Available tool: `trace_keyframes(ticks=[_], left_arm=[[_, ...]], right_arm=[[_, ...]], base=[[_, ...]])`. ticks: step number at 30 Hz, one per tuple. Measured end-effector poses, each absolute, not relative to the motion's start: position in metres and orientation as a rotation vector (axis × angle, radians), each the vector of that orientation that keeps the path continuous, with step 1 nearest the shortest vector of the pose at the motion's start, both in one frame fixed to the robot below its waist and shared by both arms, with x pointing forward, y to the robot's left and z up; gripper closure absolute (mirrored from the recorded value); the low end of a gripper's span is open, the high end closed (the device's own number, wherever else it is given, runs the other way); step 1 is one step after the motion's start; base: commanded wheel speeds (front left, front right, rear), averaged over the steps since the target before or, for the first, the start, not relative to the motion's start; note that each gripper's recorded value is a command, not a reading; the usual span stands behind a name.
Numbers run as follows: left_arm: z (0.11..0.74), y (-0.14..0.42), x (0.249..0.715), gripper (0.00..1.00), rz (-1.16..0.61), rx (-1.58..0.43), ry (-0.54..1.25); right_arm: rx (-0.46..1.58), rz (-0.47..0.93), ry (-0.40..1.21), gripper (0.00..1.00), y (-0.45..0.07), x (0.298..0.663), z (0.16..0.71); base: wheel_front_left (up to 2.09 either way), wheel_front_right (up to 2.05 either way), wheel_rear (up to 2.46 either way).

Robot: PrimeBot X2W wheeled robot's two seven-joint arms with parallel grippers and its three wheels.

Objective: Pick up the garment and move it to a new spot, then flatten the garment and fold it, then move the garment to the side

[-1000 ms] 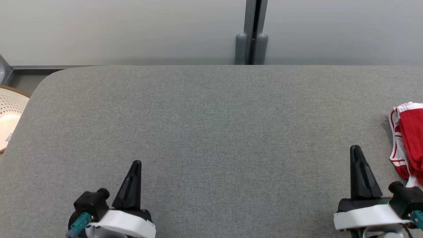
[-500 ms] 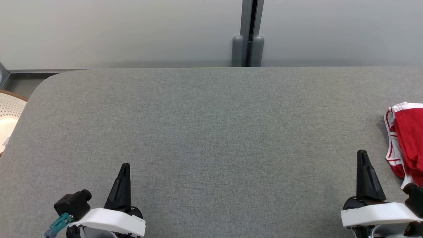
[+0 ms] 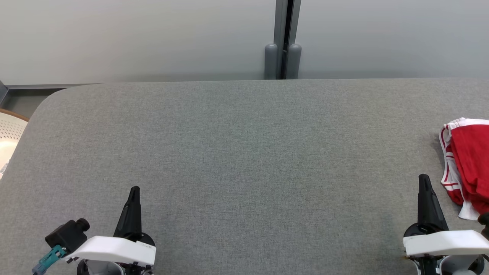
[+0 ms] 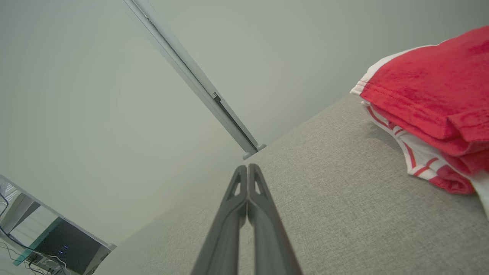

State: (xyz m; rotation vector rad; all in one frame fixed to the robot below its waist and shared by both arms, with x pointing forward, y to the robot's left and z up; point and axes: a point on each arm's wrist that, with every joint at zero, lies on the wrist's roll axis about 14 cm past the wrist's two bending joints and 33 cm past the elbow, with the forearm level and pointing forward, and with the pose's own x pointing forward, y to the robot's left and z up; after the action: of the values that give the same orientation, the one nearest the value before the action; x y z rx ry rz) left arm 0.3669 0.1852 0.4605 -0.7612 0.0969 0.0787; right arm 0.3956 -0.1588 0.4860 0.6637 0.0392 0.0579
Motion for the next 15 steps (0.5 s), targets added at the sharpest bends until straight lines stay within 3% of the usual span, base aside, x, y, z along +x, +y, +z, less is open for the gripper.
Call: trace_keyframes(ticks=[15], left_arm=[[0.4642,0.1907,0.3701,1.0,0.097,-0.93,0.094]], right_arm=[[0.848,0.023,0.055,1.0,-0.1669,0.3955,0.4852]], base=[[0.0,0.0,0.0]])
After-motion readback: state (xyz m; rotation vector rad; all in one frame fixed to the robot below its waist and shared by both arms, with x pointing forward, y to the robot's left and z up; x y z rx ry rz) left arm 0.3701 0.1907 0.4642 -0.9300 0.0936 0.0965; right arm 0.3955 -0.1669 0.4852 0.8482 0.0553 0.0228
